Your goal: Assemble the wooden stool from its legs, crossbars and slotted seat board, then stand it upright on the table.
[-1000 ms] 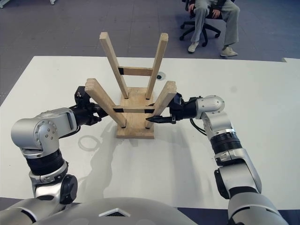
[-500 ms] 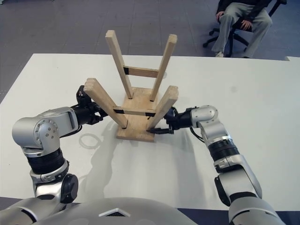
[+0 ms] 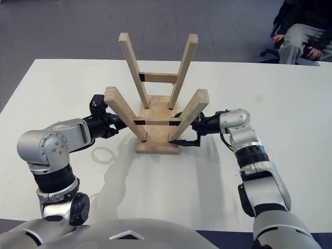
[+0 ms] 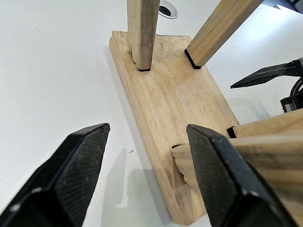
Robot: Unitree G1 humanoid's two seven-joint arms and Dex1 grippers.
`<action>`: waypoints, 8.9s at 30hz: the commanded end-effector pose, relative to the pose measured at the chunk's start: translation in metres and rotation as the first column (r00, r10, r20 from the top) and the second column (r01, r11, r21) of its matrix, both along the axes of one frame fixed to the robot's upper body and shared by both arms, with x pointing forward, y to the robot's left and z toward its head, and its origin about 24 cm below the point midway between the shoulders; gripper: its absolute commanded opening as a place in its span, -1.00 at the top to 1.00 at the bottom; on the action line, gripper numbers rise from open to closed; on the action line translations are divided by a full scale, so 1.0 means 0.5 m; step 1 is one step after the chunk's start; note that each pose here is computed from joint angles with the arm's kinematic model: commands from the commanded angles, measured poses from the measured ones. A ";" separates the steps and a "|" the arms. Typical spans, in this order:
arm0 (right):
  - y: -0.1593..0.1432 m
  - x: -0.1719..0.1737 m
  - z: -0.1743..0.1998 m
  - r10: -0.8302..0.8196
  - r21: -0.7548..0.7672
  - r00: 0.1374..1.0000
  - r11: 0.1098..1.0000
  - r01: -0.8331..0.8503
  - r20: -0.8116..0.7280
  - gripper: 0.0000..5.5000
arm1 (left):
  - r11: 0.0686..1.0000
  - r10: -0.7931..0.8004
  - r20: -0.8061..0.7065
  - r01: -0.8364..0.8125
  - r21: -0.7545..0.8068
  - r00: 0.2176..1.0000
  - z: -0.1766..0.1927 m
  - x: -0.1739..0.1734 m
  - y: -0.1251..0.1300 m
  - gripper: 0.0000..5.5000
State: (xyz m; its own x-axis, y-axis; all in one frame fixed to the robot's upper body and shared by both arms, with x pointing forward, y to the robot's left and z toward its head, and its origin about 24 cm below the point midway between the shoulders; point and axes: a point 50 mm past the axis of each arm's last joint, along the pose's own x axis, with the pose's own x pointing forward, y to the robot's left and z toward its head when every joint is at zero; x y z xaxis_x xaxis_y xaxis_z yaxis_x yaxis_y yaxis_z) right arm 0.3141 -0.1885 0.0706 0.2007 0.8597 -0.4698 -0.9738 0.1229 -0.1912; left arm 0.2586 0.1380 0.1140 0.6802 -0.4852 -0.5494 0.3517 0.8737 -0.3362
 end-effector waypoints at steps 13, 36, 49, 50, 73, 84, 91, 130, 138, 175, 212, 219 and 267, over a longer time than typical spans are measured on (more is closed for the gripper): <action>-0.115 -0.020 0.063 -0.038 -0.143 0.994 0.990 0.022 -0.107 -0.98 | 0.996 0.094 0.010 -0.094 0.005 0.996 -0.009 -0.012 0.015 -0.11; 0.054 -0.086 0.370 -0.591 0.560 0.684 0.422 0.714 -0.427 -0.45 | 0.978 0.200 0.010 -0.200 0.060 0.980 -0.024 -0.028 0.051 -0.11; 0.021 -0.123 0.579 -0.578 0.925 0.783 0.119 0.360 -0.230 -0.45 | 0.980 0.190 0.006 -0.190 0.065 0.982 -0.020 -0.026 0.053 -0.11; 0.034 -0.118 0.540 -0.567 0.889 0.772 0.144 0.434 -0.285 -0.45 | 0.980 0.190 0.005 -0.190 0.066 0.982 -0.020 -0.027 0.054 -0.11; 0.029 -0.052 0.395 -0.665 0.674 0.629 0.250 0.695 -0.402 -0.45 | 0.952 0.290 0.208 -0.303 0.034 0.934 0.049 0.018 0.088 -0.11; -0.039 -0.064 0.050 -0.900 0.265 0.358 0.291 0.919 -0.251 -0.45 | 0.975 0.073 0.503 0.045 -0.219 0.861 0.305 0.077 -0.032 -0.14; 0.029 -0.091 -0.008 -0.849 0.204 0.431 0.384 0.901 -0.305 -0.45 | 0.976 -0.013 0.480 0.115 -0.185 0.877 0.264 0.104 -0.101 -0.14; 0.204 -0.119 0.086 -0.464 0.292 0.842 0.795 0.532 -0.274 -0.45 | 0.929 0.366 0.850 -0.193 -0.315 0.378 0.551 0.025 0.113 -0.14; 0.286 -0.107 0.175 -0.306 0.455 0.925 0.806 0.378 -0.225 -0.45 | 0.901 0.393 0.826 -0.351 -0.256 0.404 0.501 0.027 0.183 -0.14; 0.104 0.057 0.239 -0.031 0.219 0.995 0.974 0.052 -0.096 -0.38 | 0.782 -0.614 0.439 0.580 0.226 0.656 0.197 0.028 0.194 -0.13; 0.030 -0.157 0.152 0.026 0.152 0.856 0.986 0.062 -0.517 0.50 | 0.589 -0.695 0.401 0.793 -0.160 0.597 0.104 -0.089 0.090 0.50; 0.016 -0.181 0.164 0.049 0.090 0.702 0.996 0.022 -0.710 0.50 | 0.510 -0.732 0.297 0.782 -0.357 0.613 0.089 -0.126 0.095 0.50; -0.153 -0.230 0.025 -0.064 0.110 0.734 0.976 0.186 -0.676 -0.72 | 0.548 -0.833 0.044 0.833 -0.077 0.552 -0.043 -0.293 0.282 -0.54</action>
